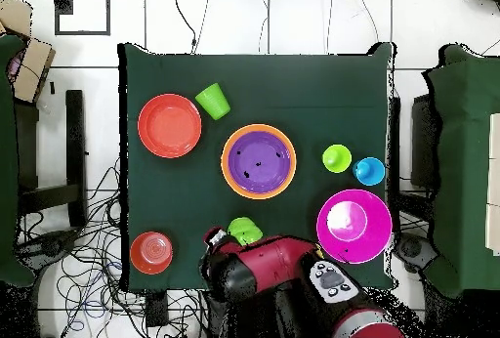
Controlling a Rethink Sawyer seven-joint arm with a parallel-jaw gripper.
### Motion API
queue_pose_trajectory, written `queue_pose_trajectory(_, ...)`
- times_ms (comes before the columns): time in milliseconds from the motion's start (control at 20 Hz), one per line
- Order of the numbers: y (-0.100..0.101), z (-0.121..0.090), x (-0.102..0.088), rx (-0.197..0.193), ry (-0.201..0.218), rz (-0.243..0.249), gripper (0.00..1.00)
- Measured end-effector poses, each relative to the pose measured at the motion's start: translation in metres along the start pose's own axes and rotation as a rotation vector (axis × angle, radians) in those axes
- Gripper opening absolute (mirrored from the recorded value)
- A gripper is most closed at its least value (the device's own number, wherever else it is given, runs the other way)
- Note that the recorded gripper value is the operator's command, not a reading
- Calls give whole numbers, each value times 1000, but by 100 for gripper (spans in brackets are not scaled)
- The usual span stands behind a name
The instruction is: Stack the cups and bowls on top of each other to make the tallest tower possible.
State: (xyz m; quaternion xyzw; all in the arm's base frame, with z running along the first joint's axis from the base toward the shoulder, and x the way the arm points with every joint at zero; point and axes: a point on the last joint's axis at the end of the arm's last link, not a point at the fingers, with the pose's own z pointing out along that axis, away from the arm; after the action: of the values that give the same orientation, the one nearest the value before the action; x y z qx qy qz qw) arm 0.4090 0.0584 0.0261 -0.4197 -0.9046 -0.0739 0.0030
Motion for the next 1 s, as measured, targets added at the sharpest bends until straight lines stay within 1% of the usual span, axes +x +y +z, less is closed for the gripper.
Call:
queue_pose_trajectory(100,6,0,5,-4,-1,-21,100)
queue_pose_trajectory(250,9,-2,7,-7,-7,-33,100)
queue_pose_trajectory(600,12,-7,3,-15,-25,-45,100)
queue_pose_trajectory(850,13,-9,-3,-20,-41,-62,100)
queue_pose_trajectory(1000,15,-7,-11,-4,-60,-103,100)
